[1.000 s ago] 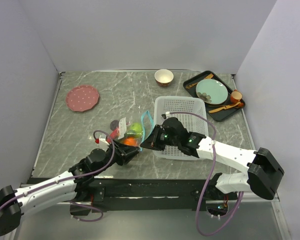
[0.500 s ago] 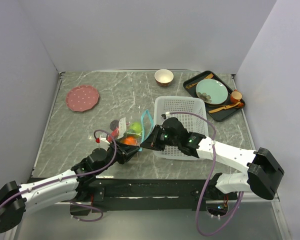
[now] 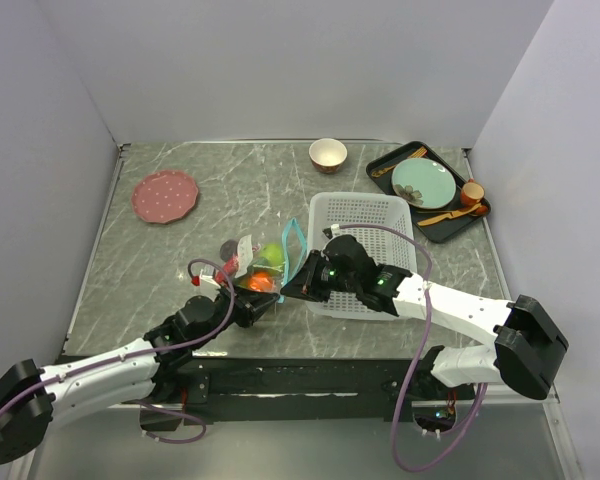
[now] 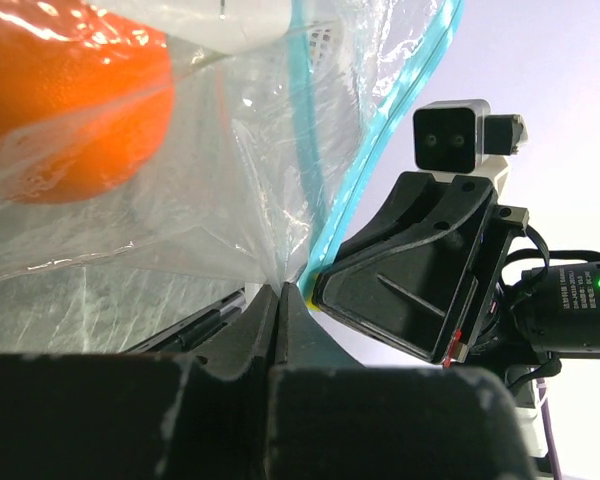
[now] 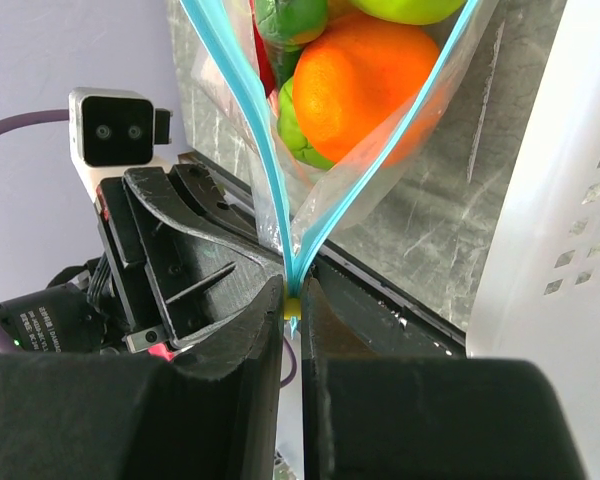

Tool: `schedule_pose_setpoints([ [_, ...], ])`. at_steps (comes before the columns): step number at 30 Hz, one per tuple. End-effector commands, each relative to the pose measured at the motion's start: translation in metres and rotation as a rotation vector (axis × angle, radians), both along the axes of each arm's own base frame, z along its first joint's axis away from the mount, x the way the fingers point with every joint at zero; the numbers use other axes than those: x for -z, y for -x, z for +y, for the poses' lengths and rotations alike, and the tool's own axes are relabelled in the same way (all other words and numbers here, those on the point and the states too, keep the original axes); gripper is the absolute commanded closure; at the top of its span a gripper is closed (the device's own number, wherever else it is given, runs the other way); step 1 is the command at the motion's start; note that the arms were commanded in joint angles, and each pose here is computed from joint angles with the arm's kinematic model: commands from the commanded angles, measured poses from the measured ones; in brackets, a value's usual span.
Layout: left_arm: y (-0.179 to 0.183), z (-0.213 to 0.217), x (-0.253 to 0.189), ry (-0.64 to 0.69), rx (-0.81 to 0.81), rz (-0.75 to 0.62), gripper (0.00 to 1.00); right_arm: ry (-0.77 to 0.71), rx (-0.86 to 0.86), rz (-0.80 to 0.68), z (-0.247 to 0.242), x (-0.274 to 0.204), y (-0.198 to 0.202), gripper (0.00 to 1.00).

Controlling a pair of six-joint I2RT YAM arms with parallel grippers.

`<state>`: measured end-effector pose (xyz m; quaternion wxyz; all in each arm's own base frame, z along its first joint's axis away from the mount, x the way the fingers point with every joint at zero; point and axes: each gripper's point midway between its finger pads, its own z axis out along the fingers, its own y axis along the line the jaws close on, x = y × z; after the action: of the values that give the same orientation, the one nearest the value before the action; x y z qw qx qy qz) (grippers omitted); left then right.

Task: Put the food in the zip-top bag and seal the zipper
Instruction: Zip the zipper food storage bag at the center of the board.

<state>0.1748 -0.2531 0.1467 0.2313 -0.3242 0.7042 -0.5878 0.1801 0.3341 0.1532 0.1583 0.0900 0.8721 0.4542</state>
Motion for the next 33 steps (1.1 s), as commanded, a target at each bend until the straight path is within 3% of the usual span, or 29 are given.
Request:
schedule_pose_setpoints([
  [1,-0.006,-0.001,-0.025,0.018,-0.015,-0.078,0.99,-0.03,0.001,-0.027,0.002,-0.01,-0.003,0.92],
  [33,0.013,0.007,-0.001,-0.008,0.04,-0.045,0.99,-0.03,0.105,-0.085,-0.014,-0.027,-0.047,0.88],
])
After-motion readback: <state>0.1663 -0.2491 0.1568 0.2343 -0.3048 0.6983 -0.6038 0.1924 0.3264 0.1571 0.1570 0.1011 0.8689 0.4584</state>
